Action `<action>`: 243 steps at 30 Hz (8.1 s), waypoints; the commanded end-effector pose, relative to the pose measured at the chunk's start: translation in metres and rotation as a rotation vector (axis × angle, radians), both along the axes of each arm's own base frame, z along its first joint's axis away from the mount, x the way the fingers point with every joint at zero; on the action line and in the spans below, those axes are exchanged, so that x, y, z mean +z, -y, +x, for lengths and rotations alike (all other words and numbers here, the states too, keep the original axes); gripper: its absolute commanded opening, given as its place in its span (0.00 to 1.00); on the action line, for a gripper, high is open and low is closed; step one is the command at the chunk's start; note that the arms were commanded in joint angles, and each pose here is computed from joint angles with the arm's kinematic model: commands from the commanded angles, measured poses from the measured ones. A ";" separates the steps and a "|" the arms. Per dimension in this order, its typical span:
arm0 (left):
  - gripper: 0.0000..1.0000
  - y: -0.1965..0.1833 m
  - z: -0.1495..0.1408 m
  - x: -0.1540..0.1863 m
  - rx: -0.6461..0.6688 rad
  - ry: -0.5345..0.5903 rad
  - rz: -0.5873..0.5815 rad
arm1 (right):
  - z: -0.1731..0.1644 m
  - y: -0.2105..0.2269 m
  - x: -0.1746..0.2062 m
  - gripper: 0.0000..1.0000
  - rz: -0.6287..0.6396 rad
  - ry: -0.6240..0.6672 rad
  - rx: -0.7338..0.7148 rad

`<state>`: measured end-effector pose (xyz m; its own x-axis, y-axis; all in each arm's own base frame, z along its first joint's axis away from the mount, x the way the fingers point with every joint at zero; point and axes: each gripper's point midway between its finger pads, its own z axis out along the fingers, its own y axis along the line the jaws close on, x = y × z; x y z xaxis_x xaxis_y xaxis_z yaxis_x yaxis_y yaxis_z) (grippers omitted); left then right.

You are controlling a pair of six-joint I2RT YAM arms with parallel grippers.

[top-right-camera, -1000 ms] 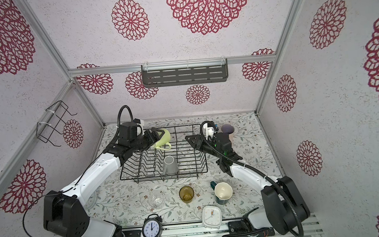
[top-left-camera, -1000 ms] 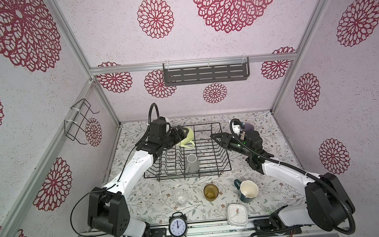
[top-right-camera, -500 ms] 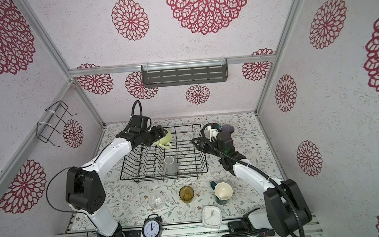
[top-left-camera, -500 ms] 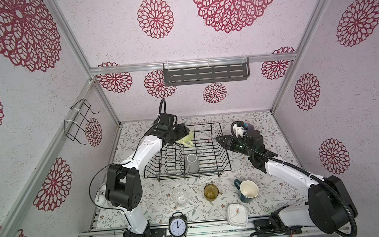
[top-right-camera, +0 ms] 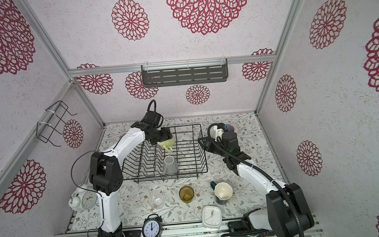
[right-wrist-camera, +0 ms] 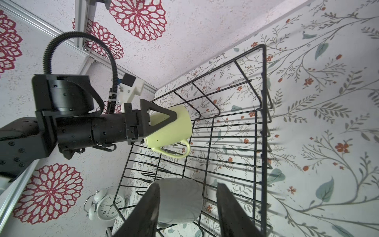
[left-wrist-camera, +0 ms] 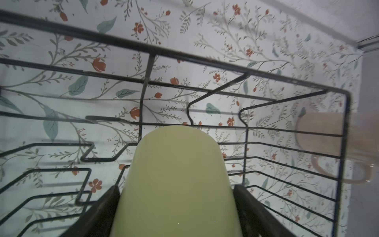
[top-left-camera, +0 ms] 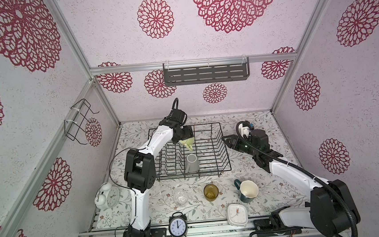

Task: Load cups into a dish rack
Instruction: Place the cup upside down at the dish rack, then pick up the cup from the bottom-center of the table, then place the cup upside down at the dish rack.

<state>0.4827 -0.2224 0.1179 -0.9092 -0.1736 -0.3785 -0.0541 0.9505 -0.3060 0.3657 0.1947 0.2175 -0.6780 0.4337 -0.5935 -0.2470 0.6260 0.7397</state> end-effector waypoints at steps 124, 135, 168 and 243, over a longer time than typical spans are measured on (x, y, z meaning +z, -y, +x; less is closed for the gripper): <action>0.83 -0.056 -0.314 0.003 -0.106 -0.127 0.148 | -0.080 -0.046 0.069 0.53 -0.304 0.415 0.026; 0.69 -0.057 -0.325 -0.042 -0.152 -0.217 0.231 | -0.079 -0.032 0.072 0.53 -0.310 0.422 -0.043; 0.00 -0.035 -0.239 0.170 -0.118 0.687 -0.344 | -0.104 -0.101 0.112 0.88 0.073 0.184 0.309; 0.92 -0.117 -0.215 0.080 0.256 0.390 -0.319 | 0.027 -0.159 -0.011 0.58 -0.455 0.346 0.479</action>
